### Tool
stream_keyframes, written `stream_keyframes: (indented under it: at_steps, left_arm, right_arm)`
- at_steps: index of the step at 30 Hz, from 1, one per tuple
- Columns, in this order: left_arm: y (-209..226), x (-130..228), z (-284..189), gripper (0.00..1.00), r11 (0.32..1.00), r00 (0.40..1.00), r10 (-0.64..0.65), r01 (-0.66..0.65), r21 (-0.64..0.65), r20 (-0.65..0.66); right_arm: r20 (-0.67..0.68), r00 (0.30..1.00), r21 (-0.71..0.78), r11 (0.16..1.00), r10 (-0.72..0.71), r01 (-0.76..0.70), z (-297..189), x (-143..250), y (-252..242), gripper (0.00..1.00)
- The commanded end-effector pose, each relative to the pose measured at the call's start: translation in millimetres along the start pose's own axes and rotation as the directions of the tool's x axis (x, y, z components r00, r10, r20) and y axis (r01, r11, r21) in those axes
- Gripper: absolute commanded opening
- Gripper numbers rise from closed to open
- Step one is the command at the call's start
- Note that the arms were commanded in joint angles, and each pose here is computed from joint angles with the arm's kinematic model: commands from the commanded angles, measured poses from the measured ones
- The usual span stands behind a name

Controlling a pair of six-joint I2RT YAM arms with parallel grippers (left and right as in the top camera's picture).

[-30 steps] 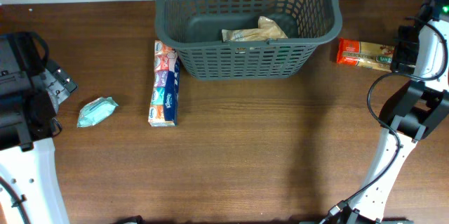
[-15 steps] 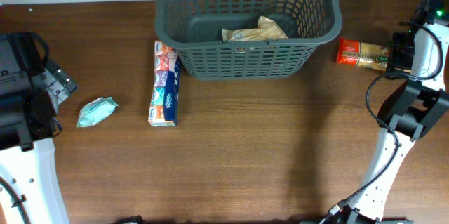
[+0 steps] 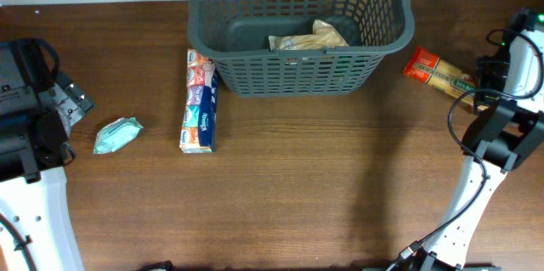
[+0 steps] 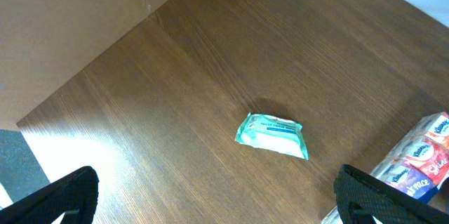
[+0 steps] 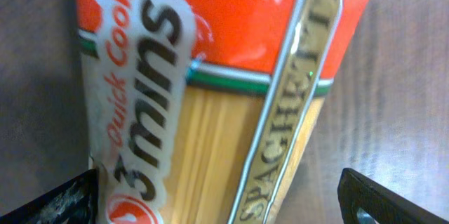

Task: Pack container
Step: 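Close the right gripper on the spaghetti packet and lift it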

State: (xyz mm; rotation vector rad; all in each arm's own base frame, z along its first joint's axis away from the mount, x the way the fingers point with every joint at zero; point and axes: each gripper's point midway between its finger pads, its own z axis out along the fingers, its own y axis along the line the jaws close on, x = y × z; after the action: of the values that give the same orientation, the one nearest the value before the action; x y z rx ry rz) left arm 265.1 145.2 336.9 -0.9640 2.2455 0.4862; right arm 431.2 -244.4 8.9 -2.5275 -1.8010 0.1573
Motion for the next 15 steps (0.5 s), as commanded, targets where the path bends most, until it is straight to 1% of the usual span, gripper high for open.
stream_keyframes:
  at_steps: [1, 3, 12, 13, 14, 15]
  left_arm:
    - [0.8, -3.8, -3.9, 0.99, 1.000, 1.000, -0.017, 0.017, 0.010, 0.013]
    - [0.8, -3.8, -3.9, 0.99, 1.000, 1.000, -0.017, 0.017, 0.010, 0.013]
    - [0.8, -3.8, -3.9, 0.99, 1.000, 1.000, -0.017, 0.017, 0.010, 0.013]
    - [0.8, -3.8, -3.9, 0.99, 1.000, 1.000, -0.017, 0.017, 0.010, 0.013]
    - [0.8, -3.8, -3.9, 0.99, 1.000, 1.000, -0.017, 0.017, 0.010, 0.013]
    - [0.8, -3.8, -3.9, 0.99, 1.000, 1.000, -0.017, 0.017, 0.010, 0.013]
  right_arm:
    - [-0.040, 0.999, 0.092, 0.996, 0.026, -0.023, 25.9, -11.6, -17.9, 0.99]
    - [-0.065, 0.997, 0.088, 0.996, 0.029, -0.023, 25.8, -7.7, -17.2, 0.99]
    - [-0.047, 0.999, 0.051, 0.999, -0.006, 0.009, 25.2, 6.3, -5.3, 1.00]
    - [-0.046, 0.999, 0.045, 0.999, -0.011, 0.013, 25.1, 8.6, -3.4, 0.84]
    - [-0.044, 0.999, 0.037, 0.999, -0.015, 0.017, 25.0, 10.5, -1.3, 0.72]
    - [-0.042, 0.999, 0.031, 0.999, -0.018, 0.019, 24.9, 11.7, 0.5, 0.65]
